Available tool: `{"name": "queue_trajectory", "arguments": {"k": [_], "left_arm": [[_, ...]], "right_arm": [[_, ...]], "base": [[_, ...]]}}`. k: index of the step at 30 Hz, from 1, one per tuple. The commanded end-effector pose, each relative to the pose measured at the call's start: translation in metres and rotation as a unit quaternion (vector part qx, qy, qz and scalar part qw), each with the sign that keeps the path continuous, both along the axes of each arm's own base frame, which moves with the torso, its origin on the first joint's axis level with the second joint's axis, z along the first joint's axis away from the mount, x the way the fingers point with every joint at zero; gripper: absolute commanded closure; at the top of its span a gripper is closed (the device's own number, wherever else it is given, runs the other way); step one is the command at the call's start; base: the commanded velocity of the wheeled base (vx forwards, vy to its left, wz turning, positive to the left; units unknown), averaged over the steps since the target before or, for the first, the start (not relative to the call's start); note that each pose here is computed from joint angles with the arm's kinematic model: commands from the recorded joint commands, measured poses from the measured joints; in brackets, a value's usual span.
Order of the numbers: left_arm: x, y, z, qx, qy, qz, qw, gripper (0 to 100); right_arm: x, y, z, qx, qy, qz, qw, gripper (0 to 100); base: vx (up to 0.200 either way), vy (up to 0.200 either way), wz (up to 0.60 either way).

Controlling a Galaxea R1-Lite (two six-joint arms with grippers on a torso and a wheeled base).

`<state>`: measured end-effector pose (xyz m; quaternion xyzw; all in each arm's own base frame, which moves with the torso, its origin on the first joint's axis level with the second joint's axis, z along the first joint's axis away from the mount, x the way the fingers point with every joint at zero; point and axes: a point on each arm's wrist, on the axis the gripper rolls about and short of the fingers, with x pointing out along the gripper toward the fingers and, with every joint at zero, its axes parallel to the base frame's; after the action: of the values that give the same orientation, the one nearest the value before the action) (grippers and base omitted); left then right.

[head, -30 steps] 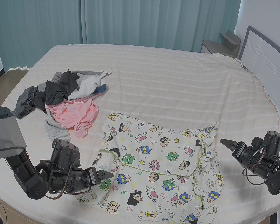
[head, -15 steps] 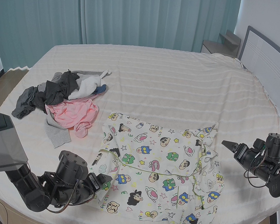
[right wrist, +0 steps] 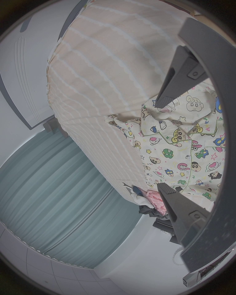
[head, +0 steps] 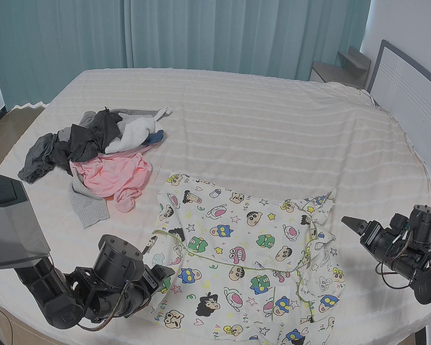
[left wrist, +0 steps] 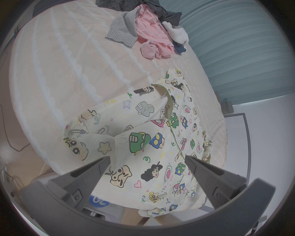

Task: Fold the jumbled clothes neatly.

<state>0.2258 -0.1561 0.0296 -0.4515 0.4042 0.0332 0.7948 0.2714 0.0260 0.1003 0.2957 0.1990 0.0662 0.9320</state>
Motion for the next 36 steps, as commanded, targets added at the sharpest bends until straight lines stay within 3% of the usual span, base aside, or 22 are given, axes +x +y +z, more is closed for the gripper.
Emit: {"name": "queue_trajectory", "arguments": {"k": [1, 7, 14, 15, 27, 36], "left_arm": [[0.000, -0.001, -0.012, 0.013, 0.018, 0.000, 0.9998, 0], [0.004, -0.003, -0.019, 0.016, 0.024, 0.003, 0.9996, 0], [0.017, -0.011, -0.021, 0.017, -0.001, 0.019, 0.9997, 0], [0.019, -0.012, -0.022, 0.021, -0.002, 0.022, 0.9995, 100], [0.019, -0.010, -0.035, 0.062, -0.009, 0.047, 0.9969, 100], [0.013, -0.002, -0.022, 0.128, -0.101, 0.061, 0.9847, 100]], "right_arm": [[0.000, 0.000, -0.001, 0.000, 0.002, 0.000, 1.0000, 0], [0.001, 0.000, -0.002, 0.000, 0.003, 0.001, 1.0000, 0], [0.001, 0.000, -0.001, 0.001, -0.001, 0.001, 1.0000, 0], [0.001, 0.000, -0.001, 0.001, -0.003, 0.001, 1.0000, 0], [0.002, 0.000, -0.007, 0.002, -0.030, 0.001, 0.9995, 0], [-0.002, 0.000, -0.006, 0.003, -0.032, 0.002, 0.9995, 0]], "base": [[0.000, 0.000, 0.00], [0.000, 0.000, 0.00], [0.000, 0.000, 0.00], [0.000, 0.000, 0.00], [0.000, 0.000, 0.00], [0.000, 0.000, 0.00]]}}
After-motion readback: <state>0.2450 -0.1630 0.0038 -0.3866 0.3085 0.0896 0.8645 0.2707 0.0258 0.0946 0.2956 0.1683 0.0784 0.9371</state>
